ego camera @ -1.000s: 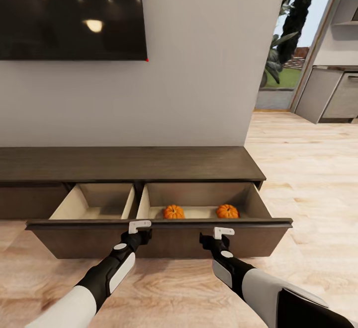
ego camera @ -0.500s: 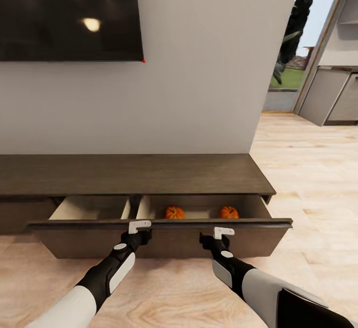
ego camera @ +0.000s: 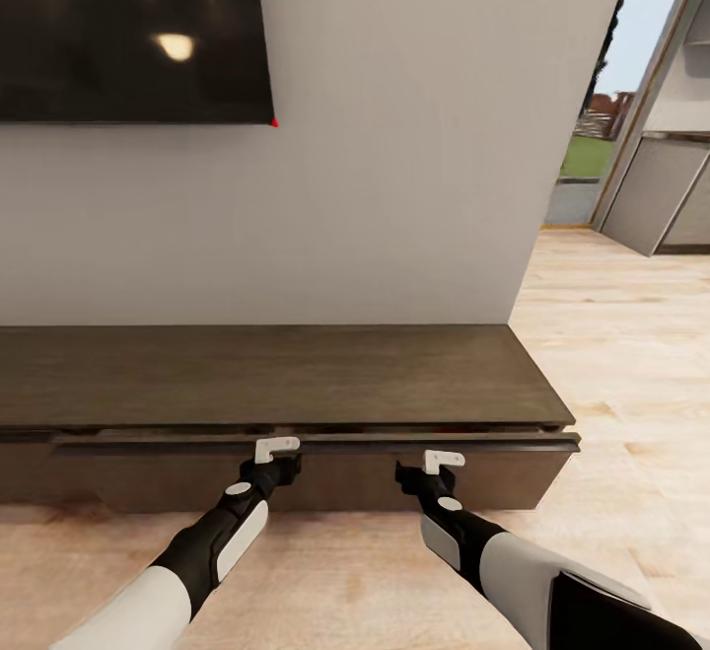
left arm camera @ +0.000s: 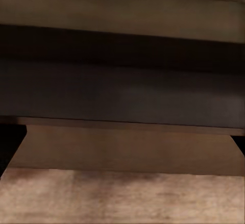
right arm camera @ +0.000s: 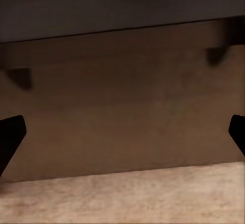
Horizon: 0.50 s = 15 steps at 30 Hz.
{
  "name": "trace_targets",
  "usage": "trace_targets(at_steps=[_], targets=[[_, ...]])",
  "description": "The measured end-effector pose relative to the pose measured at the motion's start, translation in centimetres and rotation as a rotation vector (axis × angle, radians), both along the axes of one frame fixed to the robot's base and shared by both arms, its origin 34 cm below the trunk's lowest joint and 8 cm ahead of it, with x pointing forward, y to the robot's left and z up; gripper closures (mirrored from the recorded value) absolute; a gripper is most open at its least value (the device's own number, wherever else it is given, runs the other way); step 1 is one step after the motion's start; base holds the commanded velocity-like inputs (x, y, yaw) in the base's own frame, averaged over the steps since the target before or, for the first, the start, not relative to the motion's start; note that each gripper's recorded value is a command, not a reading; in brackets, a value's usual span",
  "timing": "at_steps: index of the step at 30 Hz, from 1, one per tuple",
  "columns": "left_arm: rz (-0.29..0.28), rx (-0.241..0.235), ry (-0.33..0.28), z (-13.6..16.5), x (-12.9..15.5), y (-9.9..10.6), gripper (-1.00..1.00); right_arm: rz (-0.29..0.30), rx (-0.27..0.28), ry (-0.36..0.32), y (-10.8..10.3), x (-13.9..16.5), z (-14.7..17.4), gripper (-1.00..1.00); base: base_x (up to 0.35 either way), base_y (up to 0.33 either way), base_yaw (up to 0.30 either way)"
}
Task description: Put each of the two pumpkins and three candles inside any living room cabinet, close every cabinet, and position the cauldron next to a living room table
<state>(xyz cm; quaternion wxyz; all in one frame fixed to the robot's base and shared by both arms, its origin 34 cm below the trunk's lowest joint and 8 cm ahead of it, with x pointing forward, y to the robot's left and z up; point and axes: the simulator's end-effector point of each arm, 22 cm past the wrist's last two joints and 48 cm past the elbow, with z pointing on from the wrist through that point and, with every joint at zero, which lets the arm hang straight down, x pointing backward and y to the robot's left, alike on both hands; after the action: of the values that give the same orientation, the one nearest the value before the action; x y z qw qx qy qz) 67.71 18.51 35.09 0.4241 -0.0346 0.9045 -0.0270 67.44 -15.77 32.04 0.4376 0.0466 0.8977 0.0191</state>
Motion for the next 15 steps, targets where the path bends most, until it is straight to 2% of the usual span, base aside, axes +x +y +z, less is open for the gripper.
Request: trace_targets(at_steps=[4, 7, 15], targets=[[0.000, -0.001, 0.000, 0.0, 0.0, 0.0, -1.00, 0.000, 0.001, 0.000, 0.1, 0.0, 0.0, -1.00, 0.315, 0.000, 0.000], [-0.002, -0.005, 0.025, -1.3, -1.5, -0.2, -1.00, 0.010, -0.003, 0.020, 0.2, -1.2, -1.0, -1.00, 0.258, 0.000, 0.000], [-0.001, -0.002, 0.042, -2.2, -2.5, -0.1, -1.00, 0.004, -0.001, 0.038, 0.1, -2.2, -1.8, -1.00, 0.034, 0.000, 0.000]])
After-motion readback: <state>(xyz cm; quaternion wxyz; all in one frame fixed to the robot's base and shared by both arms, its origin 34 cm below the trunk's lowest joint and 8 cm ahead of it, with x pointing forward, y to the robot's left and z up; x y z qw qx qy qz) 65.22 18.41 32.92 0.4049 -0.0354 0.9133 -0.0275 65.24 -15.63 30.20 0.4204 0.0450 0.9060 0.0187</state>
